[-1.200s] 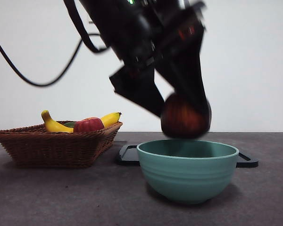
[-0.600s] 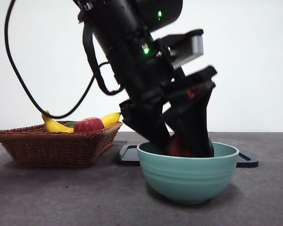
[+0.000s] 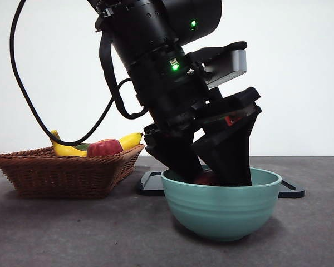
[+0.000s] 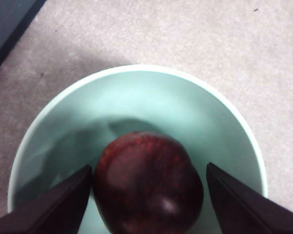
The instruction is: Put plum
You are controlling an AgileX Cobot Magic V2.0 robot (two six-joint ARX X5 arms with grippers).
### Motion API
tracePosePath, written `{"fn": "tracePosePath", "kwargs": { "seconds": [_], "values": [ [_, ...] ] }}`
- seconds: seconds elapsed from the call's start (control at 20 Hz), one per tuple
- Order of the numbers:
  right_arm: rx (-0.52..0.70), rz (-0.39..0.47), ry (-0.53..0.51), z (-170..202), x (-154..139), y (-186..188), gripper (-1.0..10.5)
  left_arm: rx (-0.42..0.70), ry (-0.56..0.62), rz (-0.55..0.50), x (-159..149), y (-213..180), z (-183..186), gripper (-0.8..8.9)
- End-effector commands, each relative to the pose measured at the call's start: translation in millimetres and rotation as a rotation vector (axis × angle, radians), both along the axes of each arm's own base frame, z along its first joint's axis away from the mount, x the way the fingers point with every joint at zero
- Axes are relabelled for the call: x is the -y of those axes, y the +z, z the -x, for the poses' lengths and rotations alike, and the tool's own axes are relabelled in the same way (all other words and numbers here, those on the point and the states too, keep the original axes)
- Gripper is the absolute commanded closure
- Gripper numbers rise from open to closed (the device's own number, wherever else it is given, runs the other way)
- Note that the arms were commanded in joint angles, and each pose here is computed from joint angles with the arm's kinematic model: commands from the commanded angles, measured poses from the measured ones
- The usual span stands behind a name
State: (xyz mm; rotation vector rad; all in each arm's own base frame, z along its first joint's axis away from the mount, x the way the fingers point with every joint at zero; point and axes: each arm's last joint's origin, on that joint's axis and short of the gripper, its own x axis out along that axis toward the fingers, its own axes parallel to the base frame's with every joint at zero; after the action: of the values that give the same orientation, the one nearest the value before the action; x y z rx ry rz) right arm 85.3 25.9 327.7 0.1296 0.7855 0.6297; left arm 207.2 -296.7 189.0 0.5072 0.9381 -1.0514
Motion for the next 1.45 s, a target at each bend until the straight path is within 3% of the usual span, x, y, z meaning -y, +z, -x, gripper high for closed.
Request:
{"fn": "tracePosePath", "kwargs": {
  "seconds": [0.05,0.25,0.5,0.7,0.95,1.2,1.45],
  "values": [
    [0.027,-0.003,0.008,0.0,-0.4,6.1,5.8,0.006,-0.015,0.003,8.8,6.6,-0.9,4.35],
    [0.027,-0.003,0.008,0.0,-0.4,6.1,5.8,0.013,-0.015,0.013,12.8,35.4,-4.1,4.36],
    [0.027,-0.003,0.008,0.0,-0.4,6.0,5.8,0.112,0.035,0.178,-1.3,102.8,-5.3,4.36],
    [0.026,-0.003,0.008,0.1,-0.4,6.0,5.8,0.170,0.145,0.261,-51.7,152.0,-6.1,4.39],
    [0.027,-0.003,0.008,0.0,-0.4,6.1,5.8,0.203,0.321,0.255,-131.6,190.1,2.4,4.38],
    [0.027,-0.003,0.008,0.0,-0.4,6.1,5.8,0.189,0.390,0.342,-187.0,178.2,35.0,4.38],
    [0.027,-0.003,0.008,-0.1,-0.4,6.1,5.8,0.054,0.347,0.409,-203.5,125.3,69.1,4.39]
  ]
}}
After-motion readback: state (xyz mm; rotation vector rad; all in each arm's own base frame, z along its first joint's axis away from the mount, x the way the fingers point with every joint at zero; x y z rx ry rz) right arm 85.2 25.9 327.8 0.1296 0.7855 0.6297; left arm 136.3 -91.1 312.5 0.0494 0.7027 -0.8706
